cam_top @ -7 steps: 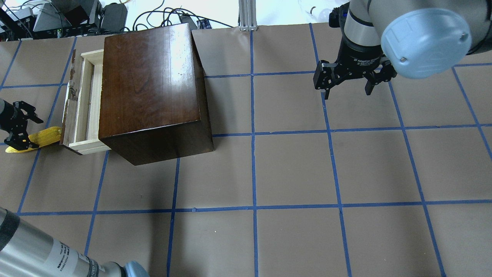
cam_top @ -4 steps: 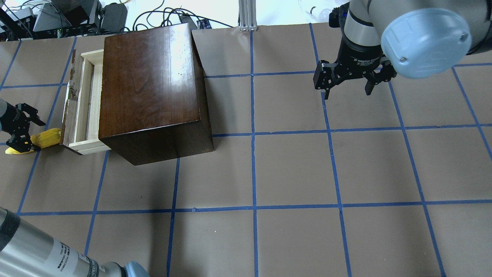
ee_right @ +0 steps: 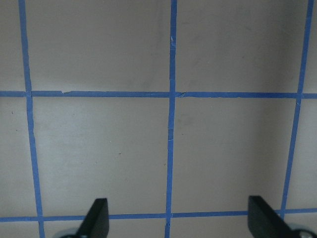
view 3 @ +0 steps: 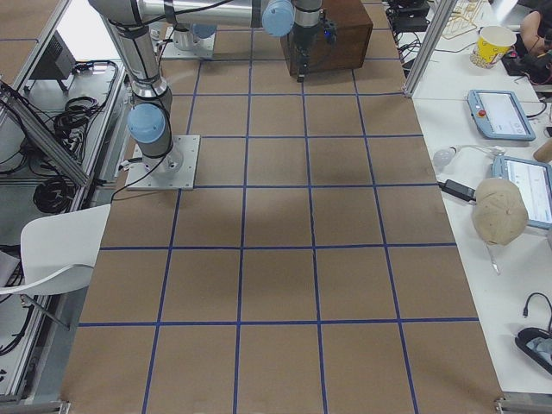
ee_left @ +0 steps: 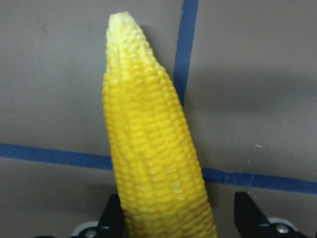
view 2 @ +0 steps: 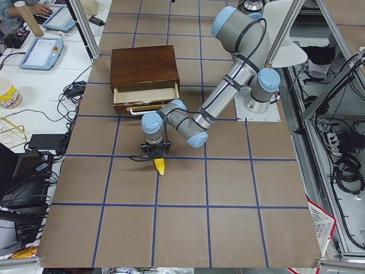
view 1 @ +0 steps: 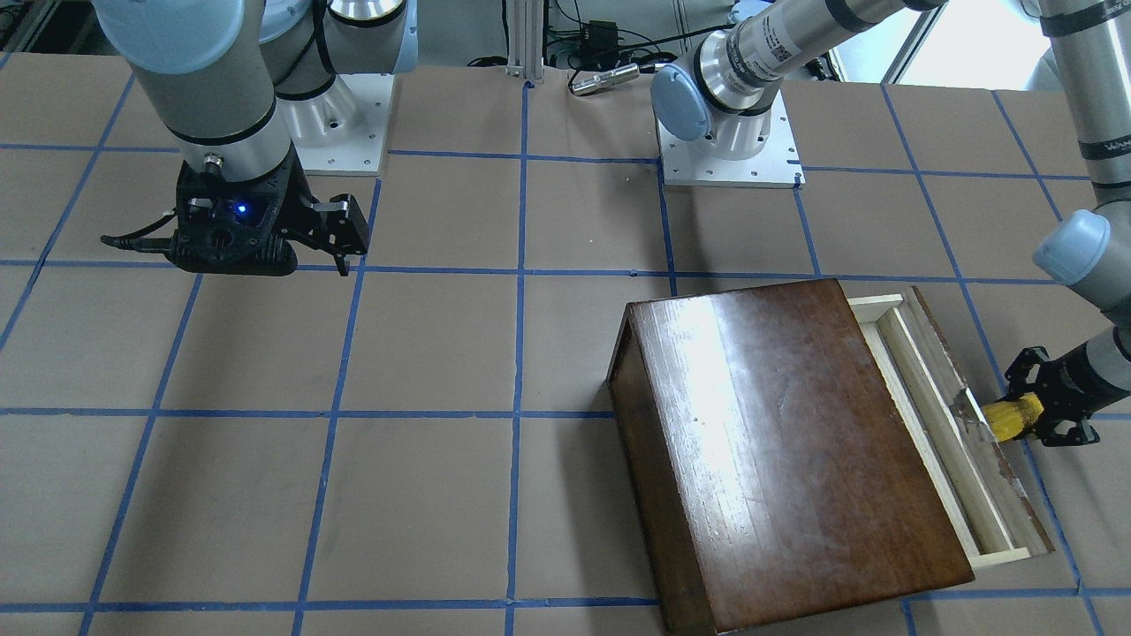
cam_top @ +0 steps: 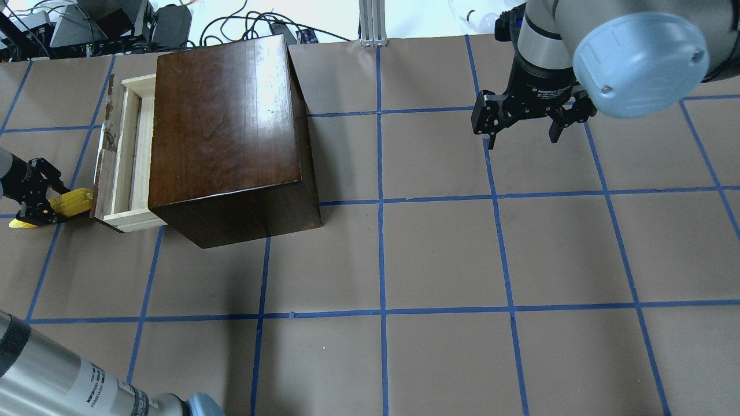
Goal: Open drawer and put corn inside
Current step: 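Lift the yellow corn with the left gripper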
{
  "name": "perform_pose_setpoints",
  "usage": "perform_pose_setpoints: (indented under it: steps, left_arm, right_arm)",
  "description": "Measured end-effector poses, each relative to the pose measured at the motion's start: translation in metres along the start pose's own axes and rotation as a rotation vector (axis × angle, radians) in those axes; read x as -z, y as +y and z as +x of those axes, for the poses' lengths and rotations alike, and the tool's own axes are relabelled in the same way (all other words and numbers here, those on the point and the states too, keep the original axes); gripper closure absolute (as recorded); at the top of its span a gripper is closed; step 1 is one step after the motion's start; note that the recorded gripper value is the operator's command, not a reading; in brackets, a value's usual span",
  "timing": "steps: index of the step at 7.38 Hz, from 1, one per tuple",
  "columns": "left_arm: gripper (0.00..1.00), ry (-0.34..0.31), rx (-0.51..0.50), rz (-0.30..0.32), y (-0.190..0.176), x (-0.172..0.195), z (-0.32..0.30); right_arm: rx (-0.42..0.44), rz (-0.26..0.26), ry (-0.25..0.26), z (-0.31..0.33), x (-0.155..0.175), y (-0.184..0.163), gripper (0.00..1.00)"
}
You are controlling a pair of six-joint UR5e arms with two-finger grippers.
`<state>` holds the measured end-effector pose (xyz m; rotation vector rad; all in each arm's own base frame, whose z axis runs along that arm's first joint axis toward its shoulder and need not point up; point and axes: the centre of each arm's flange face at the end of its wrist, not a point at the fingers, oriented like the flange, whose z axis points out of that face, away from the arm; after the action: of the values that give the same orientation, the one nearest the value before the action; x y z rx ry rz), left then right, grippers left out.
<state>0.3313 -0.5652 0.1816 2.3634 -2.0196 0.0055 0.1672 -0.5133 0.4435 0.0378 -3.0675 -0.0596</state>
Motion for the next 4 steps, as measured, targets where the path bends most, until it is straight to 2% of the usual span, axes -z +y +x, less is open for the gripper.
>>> perform_pose_setpoints:
  steps: [1,2,4]
  left_arm:
    - [0.95,0.007,0.006,-0.01,0.0009,0.0003,0.0009]
    - [1.0,0.011,0.009,-0.015,0.0013,0.0004,0.0013]
    - [1.0,0.02,0.012,-0.008,0.0011,0.0073,0.0024]
  right_arm:
    - [0.0,0.0,0.0,0.0,0.0,0.0,0.0]
    - [0.0,0.0,0.001,0.0001,0.0,0.0,0.0]
    - [0.0,0.0,0.0,0.0,0.0,0.0,0.0]
